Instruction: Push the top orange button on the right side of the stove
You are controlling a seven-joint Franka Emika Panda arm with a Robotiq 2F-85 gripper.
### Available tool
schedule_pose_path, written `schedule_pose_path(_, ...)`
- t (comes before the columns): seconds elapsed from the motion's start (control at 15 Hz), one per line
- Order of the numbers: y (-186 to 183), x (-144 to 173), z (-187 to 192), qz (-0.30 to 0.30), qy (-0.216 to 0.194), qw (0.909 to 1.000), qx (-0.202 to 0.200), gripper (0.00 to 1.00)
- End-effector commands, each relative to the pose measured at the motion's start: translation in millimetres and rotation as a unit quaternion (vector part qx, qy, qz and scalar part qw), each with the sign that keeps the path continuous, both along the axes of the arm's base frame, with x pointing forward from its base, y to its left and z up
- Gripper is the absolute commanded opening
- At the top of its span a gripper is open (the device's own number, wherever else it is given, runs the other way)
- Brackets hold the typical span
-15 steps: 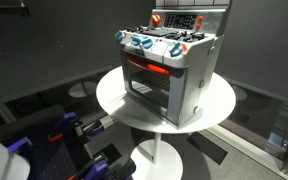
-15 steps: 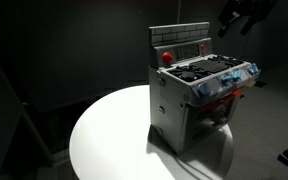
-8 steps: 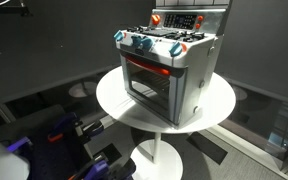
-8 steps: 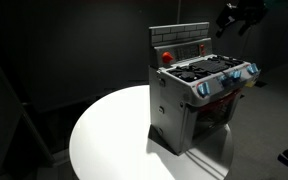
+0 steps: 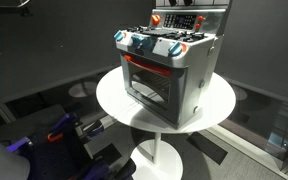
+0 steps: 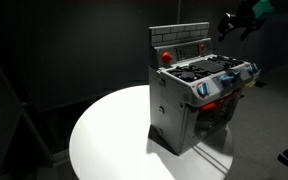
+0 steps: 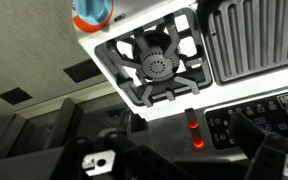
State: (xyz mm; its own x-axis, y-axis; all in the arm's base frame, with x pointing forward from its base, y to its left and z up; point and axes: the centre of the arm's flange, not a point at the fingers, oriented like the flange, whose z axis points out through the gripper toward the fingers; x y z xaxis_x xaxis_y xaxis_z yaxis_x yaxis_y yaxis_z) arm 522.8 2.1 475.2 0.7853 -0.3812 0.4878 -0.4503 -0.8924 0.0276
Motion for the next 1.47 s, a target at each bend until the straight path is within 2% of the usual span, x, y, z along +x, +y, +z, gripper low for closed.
schedule_pose_path(0.0, -13, 22, -3, -0.026, -0.004, 0.9996, -0.008, 1.0)
schedule_pose_path(0.53, -36, 53, -17, -0.06, 0.004, 0.9981, -0.016, 1.0)
schedule_pose_path(1.4, -28, 82, -37, -0.059, 0.017, 0.9981, -0.012, 1.0)
